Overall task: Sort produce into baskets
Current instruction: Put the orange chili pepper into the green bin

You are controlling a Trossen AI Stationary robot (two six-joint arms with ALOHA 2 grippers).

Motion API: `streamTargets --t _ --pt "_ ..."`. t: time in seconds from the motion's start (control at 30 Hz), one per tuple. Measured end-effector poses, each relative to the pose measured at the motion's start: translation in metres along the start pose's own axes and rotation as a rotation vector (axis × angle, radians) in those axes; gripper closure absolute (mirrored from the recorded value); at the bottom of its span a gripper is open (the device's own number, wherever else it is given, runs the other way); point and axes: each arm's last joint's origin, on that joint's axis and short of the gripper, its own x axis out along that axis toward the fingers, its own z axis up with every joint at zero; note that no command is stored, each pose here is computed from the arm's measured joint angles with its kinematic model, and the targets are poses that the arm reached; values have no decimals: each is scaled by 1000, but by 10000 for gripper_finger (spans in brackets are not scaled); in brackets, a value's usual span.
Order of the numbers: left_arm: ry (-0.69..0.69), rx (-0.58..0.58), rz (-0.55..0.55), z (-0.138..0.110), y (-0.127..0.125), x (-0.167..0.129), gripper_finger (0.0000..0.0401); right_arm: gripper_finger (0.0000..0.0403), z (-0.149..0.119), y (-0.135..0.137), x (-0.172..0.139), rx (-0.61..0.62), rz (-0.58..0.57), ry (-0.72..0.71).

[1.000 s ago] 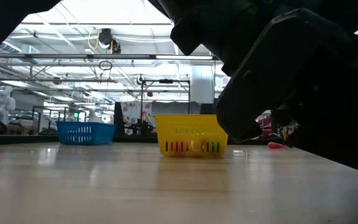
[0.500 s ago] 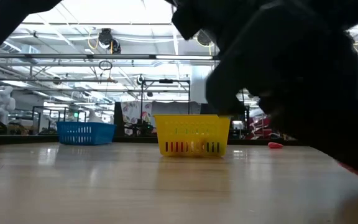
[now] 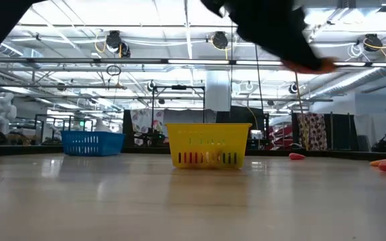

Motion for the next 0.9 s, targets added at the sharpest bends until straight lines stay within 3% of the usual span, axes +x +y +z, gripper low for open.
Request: streamTargets --t 0.27,0.53,0.7,0.9 --pt "100 -144 84 -32 57 -73 327 243 1 0 0 -38 0 -38" --pt "116 -347 266 -95 137 -138 327 243 10 0 1 -111 -20 -211" --pt "164 -515 314 -141 170 -154 327 243 17 0 0 -175 -43 -345" --pt "160 -623 362 -169 192 -159 327 243 20 0 -1 -297 -86 -471"
